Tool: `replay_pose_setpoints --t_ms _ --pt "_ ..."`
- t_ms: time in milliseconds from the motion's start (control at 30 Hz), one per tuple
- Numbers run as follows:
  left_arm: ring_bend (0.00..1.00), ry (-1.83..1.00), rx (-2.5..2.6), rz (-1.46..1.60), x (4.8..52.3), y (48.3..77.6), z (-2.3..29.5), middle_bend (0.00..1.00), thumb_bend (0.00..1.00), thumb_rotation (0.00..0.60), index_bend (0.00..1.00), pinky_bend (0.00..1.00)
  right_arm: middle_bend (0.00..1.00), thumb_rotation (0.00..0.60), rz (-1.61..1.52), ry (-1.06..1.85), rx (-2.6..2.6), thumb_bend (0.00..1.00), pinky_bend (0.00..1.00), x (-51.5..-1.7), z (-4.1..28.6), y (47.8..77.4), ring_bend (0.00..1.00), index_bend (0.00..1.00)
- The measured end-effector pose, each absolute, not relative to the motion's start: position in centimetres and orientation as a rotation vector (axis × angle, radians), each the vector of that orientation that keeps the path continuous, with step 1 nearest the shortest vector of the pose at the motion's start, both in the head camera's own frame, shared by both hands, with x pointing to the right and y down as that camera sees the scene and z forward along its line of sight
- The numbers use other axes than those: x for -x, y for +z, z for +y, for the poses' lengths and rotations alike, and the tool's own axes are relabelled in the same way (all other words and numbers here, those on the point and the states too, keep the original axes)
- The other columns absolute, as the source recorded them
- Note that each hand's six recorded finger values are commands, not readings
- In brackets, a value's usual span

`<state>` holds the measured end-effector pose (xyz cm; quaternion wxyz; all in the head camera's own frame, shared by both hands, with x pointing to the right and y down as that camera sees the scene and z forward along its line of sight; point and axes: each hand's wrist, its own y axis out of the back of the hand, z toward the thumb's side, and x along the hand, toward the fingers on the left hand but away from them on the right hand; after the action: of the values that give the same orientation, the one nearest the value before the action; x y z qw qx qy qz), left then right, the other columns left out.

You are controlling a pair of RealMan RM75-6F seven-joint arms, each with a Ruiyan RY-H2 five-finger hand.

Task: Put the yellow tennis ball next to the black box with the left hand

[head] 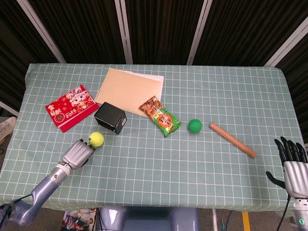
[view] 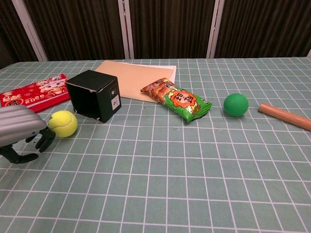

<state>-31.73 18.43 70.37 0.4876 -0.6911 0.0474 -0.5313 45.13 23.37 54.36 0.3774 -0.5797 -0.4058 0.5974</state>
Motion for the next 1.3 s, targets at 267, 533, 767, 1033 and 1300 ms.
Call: replay_pose_setpoints --t_ms 267,533,767,1033,1300 --pt "0.46 -1.268 1.692 0.119 30.3 71.2 17.0 0.45 0.35 0.6 0.52 0.4 0.0 0.6 -1.039 1.539 1.478 0.23 0.0 -45.4 23.2 54.5 0.0 0.0" --pt "0.33 -1.265 1.688 0.125 29.5 72.1 16.0 0.35 0.35 0.6 0.47 0.29 0.0 0.6 -1.047 1.548 1.478 0.23 0.0 -45.7 23.0 54.6 0.0 0.0" --pt "0.19 -1.232 1.7 0.163 28.4 72.2 15.4 0.25 0.34 0.6 0.4 0.23 0.0 0.6 -1.042 1.555 1.481 0.23 0.0 -45.7 23.0 54.8 0.0 0.0" --pt "0.14 -1.19 1.716 0.231 27.4 72.0 14.6 0.2 0.34 0.6 0.36 0.2 0.0 0.6 -1.033 1.561 1.484 0.23 0.0 -45.6 22.9 55.0 0.0 0.0" --pt "0.0 -1.197 1.705 0.254 27.4 72.5 14.1 0.02 0.34 0.6 0.13 0.04 0.0 0.6 -1.036 1.563 1.493 0.23 0.0 -45.6 22.9 55.1 0.0 0.0"
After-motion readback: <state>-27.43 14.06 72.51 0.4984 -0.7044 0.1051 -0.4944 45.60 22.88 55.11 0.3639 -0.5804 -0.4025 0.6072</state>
